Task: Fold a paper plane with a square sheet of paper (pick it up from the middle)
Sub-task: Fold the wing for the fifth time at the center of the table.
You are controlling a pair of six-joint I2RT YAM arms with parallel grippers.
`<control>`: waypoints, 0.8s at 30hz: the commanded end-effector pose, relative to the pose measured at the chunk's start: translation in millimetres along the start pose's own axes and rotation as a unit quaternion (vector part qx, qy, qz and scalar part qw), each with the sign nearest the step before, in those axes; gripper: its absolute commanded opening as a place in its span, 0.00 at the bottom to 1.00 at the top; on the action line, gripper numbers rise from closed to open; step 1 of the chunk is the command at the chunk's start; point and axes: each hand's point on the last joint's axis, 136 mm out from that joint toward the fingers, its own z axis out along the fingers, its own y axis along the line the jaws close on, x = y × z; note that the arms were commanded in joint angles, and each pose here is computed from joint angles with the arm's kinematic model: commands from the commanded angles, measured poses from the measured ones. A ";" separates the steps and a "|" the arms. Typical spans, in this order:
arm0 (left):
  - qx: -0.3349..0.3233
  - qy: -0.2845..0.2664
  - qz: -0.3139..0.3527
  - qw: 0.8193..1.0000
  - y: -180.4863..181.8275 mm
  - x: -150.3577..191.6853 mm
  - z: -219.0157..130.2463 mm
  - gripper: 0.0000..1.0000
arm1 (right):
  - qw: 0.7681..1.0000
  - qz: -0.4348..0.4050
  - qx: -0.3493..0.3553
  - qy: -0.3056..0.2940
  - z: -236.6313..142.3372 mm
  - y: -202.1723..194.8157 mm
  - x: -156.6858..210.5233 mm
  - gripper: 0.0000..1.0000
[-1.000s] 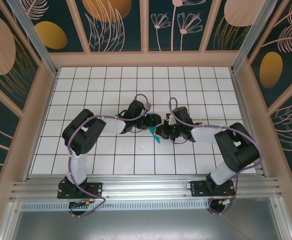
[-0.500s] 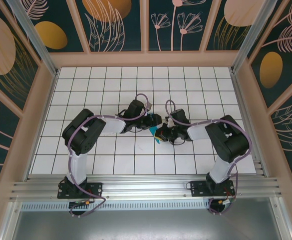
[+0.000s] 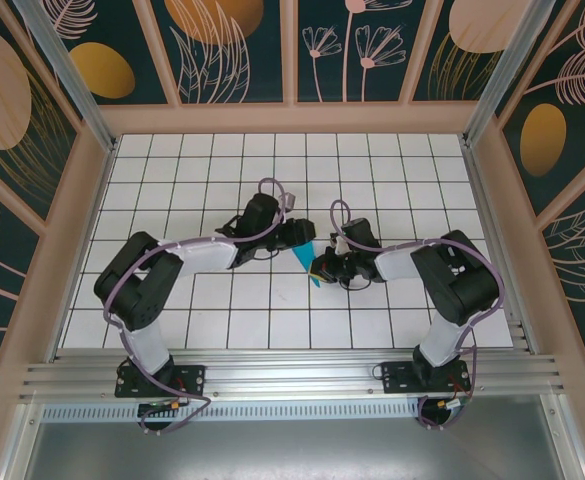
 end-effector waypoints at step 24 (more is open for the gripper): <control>-0.114 -0.002 -0.033 0.993 95.7 12.8 34.5 0.13 | 0.986 0.051 0.145 0.070 5.3 -82.1 46.3 0.00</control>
